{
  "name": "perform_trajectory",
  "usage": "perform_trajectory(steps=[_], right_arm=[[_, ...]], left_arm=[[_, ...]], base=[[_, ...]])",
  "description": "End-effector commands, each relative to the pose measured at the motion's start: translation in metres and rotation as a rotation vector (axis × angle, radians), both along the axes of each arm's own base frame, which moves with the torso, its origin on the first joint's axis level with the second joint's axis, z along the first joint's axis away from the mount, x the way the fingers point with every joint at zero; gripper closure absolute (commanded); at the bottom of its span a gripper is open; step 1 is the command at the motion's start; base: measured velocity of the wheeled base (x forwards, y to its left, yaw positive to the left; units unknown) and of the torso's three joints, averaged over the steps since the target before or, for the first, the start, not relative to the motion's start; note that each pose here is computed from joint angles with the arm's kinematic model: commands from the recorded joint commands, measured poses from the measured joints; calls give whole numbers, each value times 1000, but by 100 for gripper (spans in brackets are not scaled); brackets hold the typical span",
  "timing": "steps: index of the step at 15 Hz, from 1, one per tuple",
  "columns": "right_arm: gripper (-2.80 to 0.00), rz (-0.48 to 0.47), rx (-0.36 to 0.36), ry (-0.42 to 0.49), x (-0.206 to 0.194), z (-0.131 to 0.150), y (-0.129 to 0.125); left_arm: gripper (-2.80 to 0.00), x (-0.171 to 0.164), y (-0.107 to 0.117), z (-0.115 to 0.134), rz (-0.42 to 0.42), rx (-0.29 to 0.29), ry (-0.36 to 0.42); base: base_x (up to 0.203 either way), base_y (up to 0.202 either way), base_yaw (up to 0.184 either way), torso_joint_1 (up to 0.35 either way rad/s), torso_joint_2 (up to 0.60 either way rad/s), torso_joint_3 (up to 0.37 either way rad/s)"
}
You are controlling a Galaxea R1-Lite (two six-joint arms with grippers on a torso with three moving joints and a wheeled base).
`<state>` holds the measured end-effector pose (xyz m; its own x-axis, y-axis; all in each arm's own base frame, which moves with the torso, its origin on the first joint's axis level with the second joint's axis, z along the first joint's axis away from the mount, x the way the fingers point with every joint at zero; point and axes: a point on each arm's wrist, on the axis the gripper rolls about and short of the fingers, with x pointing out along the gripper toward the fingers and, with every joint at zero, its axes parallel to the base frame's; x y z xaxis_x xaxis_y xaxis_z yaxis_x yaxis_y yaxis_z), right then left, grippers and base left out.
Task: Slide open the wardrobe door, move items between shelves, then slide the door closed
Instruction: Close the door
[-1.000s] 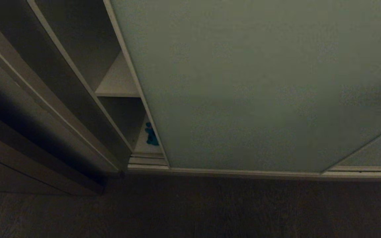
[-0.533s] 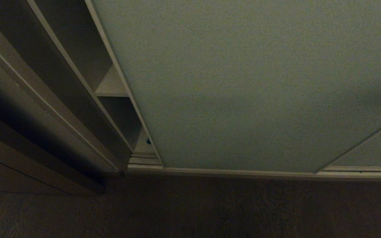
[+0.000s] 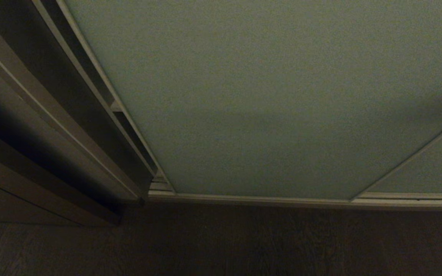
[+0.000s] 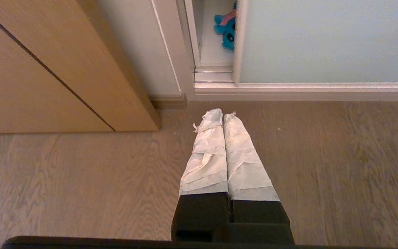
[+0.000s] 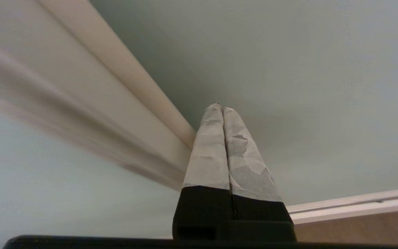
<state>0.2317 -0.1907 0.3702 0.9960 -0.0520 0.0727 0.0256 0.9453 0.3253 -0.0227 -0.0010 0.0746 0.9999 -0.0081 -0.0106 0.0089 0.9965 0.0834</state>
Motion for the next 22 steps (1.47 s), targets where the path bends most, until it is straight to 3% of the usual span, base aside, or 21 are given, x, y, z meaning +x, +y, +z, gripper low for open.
perform_trajectory(steps=[1, 9, 16, 19, 22], right_arm=[[0, 24, -10, -13, -7, 5, 14], [0, 111, -3, 0, -13, -3, 50], [0, 60, -15, -2, -25, -8, 46], [0, 59, -64, 27, -38, -16, 57], [0, 89, -113, 115, -54, -38, 88]], left_arm=[[0, 0, 0, 0, -1, 1, 2], [0, 0, 0, 0, 0, 1, 0], [0, 0, 0, 0, 1, 1, 2], [0, 0, 0, 0, 0, 1, 2], [0, 0, 0, 0, -1, 1, 2]], base=[[0, 0, 0, 0, 0, 0], [0, 0, 0, 0, 0, 0], [0, 0, 0, 0, 0, 0], [0, 0, 0, 0, 0, 0], [0, 0, 0, 0, 0, 0]])
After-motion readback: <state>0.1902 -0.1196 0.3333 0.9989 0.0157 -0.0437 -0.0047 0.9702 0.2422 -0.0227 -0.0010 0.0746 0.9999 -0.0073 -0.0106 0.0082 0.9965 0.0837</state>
